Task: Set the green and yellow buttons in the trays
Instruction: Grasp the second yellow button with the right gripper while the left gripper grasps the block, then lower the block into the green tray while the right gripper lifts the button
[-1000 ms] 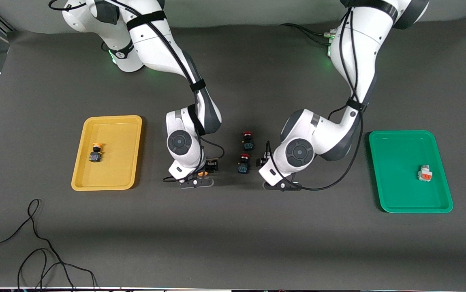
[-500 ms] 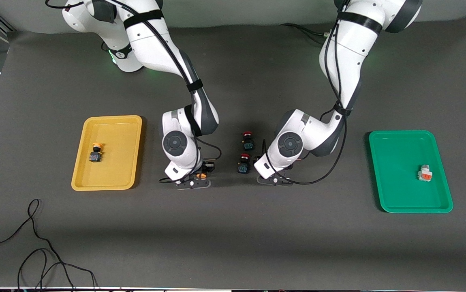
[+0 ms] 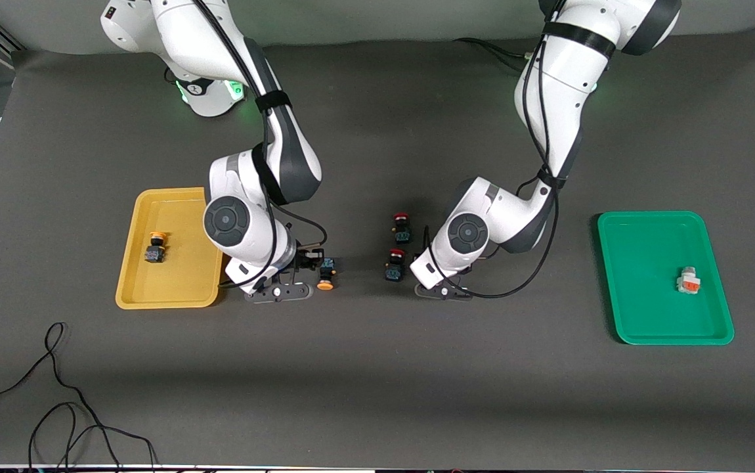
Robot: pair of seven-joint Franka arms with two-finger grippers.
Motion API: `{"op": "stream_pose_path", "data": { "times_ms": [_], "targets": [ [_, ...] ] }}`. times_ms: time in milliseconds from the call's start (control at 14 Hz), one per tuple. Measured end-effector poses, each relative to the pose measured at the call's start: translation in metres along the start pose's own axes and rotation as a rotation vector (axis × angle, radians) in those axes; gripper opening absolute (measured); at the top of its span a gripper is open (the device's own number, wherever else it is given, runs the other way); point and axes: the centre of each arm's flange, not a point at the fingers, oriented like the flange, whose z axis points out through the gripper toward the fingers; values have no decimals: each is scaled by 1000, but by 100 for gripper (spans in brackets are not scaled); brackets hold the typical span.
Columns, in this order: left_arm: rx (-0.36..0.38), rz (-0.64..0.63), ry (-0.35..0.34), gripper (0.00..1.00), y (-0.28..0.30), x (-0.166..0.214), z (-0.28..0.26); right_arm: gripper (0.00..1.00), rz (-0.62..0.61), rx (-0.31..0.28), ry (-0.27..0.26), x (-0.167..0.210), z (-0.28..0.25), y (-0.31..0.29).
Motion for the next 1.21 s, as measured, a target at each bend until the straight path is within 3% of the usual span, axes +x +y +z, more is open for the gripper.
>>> {"op": "stream_pose_path", "data": {
  "times_ms": [214,357,571,786,929,1214],
  "targets": [
    [1,-9,-1,42,0,0,-1,38,7,-17,-12,-1,30,-1],
    [18,-27,-31,42,-5,3,-13,38,33,2,1,2,56,-3],
    [50,-70,-101,42,-30,15,-91,38,33,3,44,1,101,-16],
    [109,-119,-127,42,-81,22,-196,38,26,-9,68,1,118,-20],
    [188,-135,-80,42,-119,24,-249,38,25,-12,75,2,121,-20],
    [198,-90,-92,42,-230,32,-292,39,29,-12,76,3,121,-17]
  ]
}}
